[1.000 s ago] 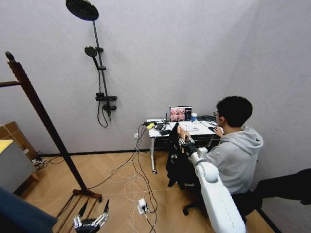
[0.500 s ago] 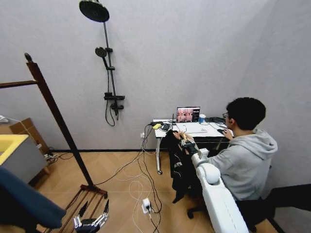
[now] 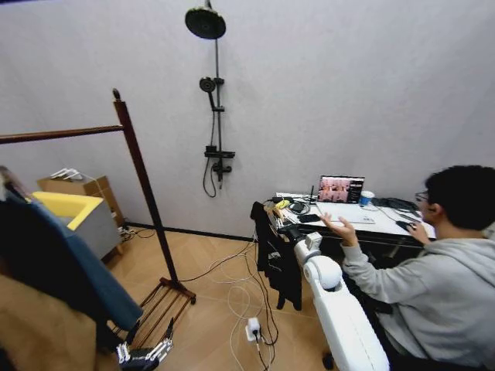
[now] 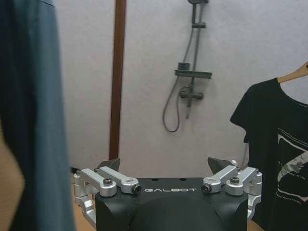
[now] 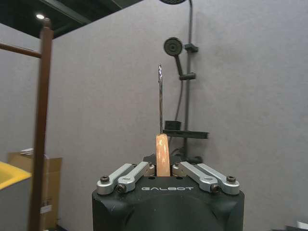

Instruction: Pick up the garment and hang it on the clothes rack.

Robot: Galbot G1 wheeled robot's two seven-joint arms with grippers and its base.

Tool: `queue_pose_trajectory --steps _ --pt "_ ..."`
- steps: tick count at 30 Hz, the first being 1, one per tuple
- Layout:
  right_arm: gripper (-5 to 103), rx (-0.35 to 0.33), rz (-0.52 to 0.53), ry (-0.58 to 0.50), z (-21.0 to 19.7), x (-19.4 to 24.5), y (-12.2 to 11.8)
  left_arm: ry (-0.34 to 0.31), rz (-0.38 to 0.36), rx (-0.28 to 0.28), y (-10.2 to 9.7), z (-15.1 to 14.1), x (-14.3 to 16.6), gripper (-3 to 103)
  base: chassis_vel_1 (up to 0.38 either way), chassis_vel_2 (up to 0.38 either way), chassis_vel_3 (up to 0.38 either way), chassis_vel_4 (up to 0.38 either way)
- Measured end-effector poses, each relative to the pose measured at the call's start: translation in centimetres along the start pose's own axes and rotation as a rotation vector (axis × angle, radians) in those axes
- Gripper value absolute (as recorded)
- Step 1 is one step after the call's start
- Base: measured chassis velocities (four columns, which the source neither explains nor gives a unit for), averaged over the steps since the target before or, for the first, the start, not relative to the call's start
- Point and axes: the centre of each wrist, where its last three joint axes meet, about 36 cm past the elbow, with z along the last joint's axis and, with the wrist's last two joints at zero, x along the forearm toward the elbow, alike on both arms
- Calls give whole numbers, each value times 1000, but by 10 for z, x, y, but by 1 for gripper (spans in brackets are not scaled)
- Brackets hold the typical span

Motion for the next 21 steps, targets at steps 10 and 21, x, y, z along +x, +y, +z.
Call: queue_pose_trajectory --steps 10,21 --pt "10 -9 -32 -14 -14 -6 13 0 0 0 0 0 0 100 130 122 119 125" --pt "10 9 -28 -28 -22 -8 8 0 0 0 0 0 0 100 121 120 124 118"
